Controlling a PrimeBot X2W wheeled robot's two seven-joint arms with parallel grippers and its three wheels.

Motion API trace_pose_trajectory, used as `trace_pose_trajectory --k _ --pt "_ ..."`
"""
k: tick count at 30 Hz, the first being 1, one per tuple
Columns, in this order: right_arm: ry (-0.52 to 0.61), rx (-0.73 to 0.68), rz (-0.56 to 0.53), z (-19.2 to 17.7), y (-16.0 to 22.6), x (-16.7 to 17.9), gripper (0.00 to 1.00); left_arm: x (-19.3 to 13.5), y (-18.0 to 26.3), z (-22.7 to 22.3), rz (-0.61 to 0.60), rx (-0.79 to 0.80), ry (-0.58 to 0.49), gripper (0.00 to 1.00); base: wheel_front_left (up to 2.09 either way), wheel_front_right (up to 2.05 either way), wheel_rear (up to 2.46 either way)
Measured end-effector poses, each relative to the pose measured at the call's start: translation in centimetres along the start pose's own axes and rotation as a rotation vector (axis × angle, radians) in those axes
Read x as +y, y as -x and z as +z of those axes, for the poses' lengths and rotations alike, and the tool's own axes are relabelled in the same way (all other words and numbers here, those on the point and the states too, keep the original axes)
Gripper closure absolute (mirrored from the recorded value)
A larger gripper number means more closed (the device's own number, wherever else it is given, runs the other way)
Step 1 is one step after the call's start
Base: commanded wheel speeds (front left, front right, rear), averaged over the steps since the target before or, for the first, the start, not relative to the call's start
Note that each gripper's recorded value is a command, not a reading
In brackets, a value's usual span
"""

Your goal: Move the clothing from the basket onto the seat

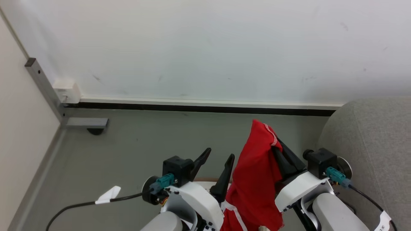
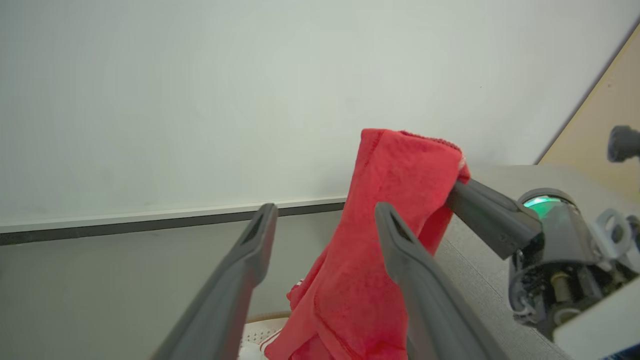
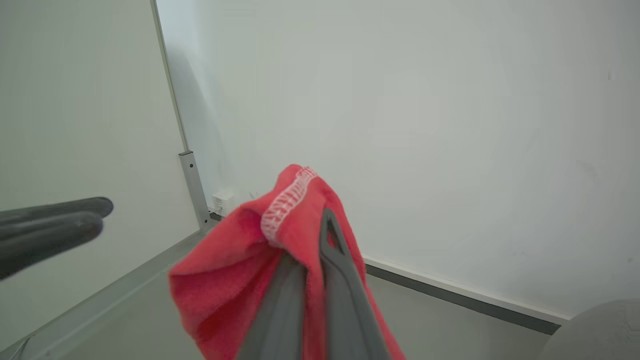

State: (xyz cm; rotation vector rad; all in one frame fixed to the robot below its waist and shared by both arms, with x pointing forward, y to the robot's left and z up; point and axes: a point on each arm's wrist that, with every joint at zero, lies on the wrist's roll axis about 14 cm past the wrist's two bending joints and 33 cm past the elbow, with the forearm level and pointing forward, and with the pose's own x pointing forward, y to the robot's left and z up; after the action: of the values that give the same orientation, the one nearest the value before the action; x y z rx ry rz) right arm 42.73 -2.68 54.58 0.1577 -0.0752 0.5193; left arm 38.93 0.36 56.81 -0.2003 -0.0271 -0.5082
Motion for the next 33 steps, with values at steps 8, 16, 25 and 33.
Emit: trace_pose_trajectory --k 8,16,25,33 --pt "0.036 -0.069 -0.108 2.4 1.8 -3.6 1.00 -2.9 -1.4 -1.0 -0.096 0.011 0.011 0.00 0.00 0.00 0.00" --pt "0.079 -0.105 -0.242 3.7 5.7 -7.8 1.00 -6.9 -2.5 -1.6 -0.220 0.008 0.018 0.00 0.00 0.00 0.00" --pt "0.140 -0.128 -0.374 5.2 10.7 -12.0 1.00 -11.9 -2.6 -2.1 -0.370 0.011 0.029 0.00 0.00 0.00 0.00" --pt "0.162 -0.151 -0.438 6.2 13.0 -13.7 1.00 -14.1 -2.8 -2.3 -0.439 0.011 0.037 0.00 0.00 0.00 0.00"
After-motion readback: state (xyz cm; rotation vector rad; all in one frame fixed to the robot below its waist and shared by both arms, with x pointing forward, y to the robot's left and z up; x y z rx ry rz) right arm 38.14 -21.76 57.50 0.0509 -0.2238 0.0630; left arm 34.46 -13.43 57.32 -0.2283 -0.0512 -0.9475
